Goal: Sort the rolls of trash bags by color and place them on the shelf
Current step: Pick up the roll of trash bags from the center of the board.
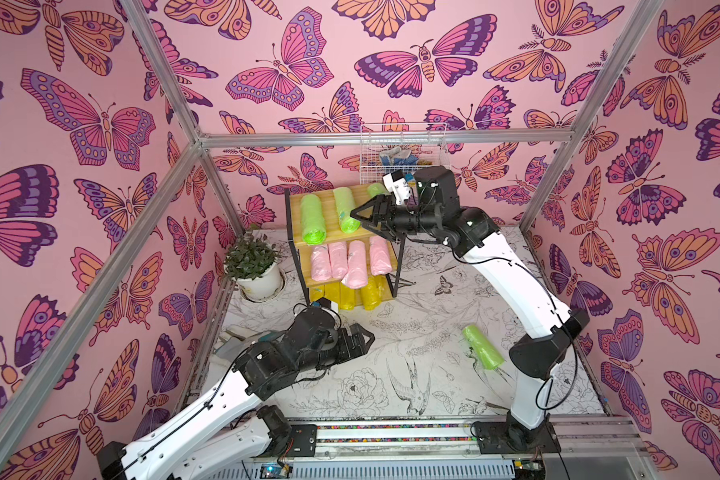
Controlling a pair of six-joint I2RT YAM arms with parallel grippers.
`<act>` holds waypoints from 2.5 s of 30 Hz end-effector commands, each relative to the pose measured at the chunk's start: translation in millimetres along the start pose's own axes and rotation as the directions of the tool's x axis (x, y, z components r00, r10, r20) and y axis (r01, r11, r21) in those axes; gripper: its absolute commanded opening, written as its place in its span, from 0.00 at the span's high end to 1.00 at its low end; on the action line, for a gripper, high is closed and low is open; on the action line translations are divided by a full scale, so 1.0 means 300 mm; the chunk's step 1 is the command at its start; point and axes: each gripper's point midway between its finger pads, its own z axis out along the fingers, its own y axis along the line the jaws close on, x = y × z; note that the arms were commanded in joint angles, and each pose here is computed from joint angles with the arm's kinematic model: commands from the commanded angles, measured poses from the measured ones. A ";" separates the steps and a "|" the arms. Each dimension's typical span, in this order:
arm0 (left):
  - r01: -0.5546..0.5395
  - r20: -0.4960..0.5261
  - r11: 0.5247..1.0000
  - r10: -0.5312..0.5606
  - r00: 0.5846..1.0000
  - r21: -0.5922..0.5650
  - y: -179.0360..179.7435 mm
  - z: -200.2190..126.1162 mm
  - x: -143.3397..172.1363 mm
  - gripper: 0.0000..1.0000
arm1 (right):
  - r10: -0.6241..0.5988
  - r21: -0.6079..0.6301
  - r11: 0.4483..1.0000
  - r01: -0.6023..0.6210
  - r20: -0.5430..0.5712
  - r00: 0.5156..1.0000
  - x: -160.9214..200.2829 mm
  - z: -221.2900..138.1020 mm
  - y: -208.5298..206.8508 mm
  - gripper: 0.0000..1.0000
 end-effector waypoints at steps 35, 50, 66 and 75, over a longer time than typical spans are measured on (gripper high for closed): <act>-0.020 0.026 0.999 0.019 0.999 0.039 0.023 -0.017 0.012 0.01 | 0.237 0.766 0.493 -0.413 0.338 0.911 0.580 -0.847 -1.274 0.12; -0.020 -0.018 0.996 0.022 1.000 0.082 -0.011 0.016 0.024 0.00 | 0.258 0.734 0.459 -0.500 0.429 0.866 0.605 -0.820 -1.463 0.16; -0.012 -0.045 0.995 0.016 0.999 0.095 -0.041 0.064 0.017 0.00 | 0.319 0.661 0.516 -0.545 0.442 0.838 0.740 -0.832 -1.390 0.21; -0.020 -0.058 0.996 0.026 0.998 0.092 -0.060 0.084 0.010 0.00 | 0.379 0.665 0.485 -0.569 0.426 0.821 0.859 -0.838 -1.412 0.22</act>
